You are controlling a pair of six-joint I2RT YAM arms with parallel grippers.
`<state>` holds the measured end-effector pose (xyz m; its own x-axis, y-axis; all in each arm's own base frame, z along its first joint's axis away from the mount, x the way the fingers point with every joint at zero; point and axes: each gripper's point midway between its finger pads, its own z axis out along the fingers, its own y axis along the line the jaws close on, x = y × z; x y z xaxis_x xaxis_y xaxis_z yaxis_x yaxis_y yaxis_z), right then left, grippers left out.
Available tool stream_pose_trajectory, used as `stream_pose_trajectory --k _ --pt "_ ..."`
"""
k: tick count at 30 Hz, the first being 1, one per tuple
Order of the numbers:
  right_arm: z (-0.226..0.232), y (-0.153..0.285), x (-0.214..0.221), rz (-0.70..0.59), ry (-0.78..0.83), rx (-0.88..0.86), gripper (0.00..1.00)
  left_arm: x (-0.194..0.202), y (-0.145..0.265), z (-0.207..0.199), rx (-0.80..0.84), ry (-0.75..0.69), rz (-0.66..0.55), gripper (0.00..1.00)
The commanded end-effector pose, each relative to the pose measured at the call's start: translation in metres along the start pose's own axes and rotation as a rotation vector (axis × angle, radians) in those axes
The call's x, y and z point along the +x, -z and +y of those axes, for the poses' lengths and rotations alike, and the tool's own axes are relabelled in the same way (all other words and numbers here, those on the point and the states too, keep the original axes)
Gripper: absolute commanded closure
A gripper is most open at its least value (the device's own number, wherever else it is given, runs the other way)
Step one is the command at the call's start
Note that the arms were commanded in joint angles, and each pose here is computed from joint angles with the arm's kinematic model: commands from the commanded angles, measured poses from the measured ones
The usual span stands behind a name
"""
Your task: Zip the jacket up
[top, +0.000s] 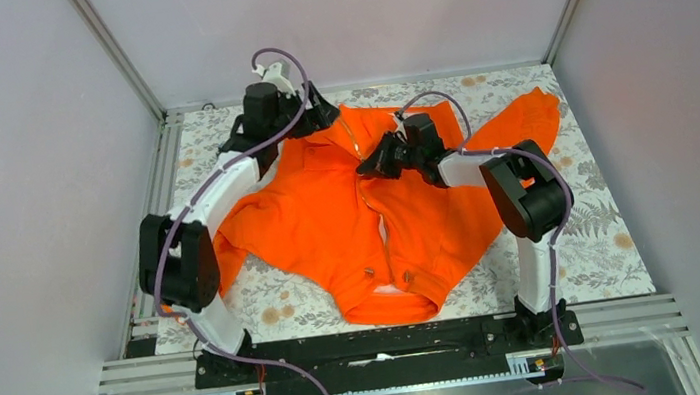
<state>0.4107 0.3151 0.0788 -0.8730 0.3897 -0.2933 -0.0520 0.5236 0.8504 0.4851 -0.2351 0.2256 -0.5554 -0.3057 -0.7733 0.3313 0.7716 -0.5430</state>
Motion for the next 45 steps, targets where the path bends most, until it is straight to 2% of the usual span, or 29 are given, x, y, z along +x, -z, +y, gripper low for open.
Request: stream_pose_trajectory --k 1,3,10,17,19,23,25,30,34,38,45 --pt "0.019 0.012 -0.012 -0.055 0.034 -0.019 1.0 0.023 0.018 -0.01 -0.148 0.079 -0.021 0.26" --pt "0.019 0.013 -0.013 -0.066 0.037 -0.028 1.0 0.037 0.013 -0.02 -0.149 0.102 -0.018 0.3" --pt "0.013 0.013 -0.01 -0.068 0.043 -0.022 1.0 0.08 -0.027 -0.022 -0.184 0.201 0.085 0.27" --pt "0.011 0.013 -0.01 -0.074 0.058 -0.016 1.0 0.092 -0.042 -0.003 -0.288 0.206 0.061 0.29" --pt "0.01 0.014 -0.009 -0.074 0.064 -0.014 1.0 0.092 -0.05 -0.004 -0.269 0.203 0.051 0.39" --pt "0.006 0.019 -0.005 -0.082 0.039 0.003 1.0 0.074 -0.069 -0.007 -0.24 0.128 0.016 0.83" --pt "0.001 0.02 0.003 -0.039 0.006 0.033 1.0 0.061 -0.076 -0.005 -0.23 0.095 0.006 1.0" --pt "0.003 0.029 0.043 0.09 -0.106 0.019 1.0 0.011 -0.091 0.018 -0.206 0.056 -0.093 1.0" --pt "0.008 0.045 0.074 0.113 -0.117 0.017 1.0 -0.021 -0.102 0.034 -0.215 -0.003 -0.156 1.0" --pt "0.014 0.061 0.09 0.128 -0.138 -0.011 1.0 -0.043 -0.116 0.038 -0.187 -0.007 -0.19 1.0" --pt "0.013 0.096 0.163 0.231 -0.127 0.002 1.0 -0.07 -0.138 0.042 -0.164 -0.032 -0.253 1.0"
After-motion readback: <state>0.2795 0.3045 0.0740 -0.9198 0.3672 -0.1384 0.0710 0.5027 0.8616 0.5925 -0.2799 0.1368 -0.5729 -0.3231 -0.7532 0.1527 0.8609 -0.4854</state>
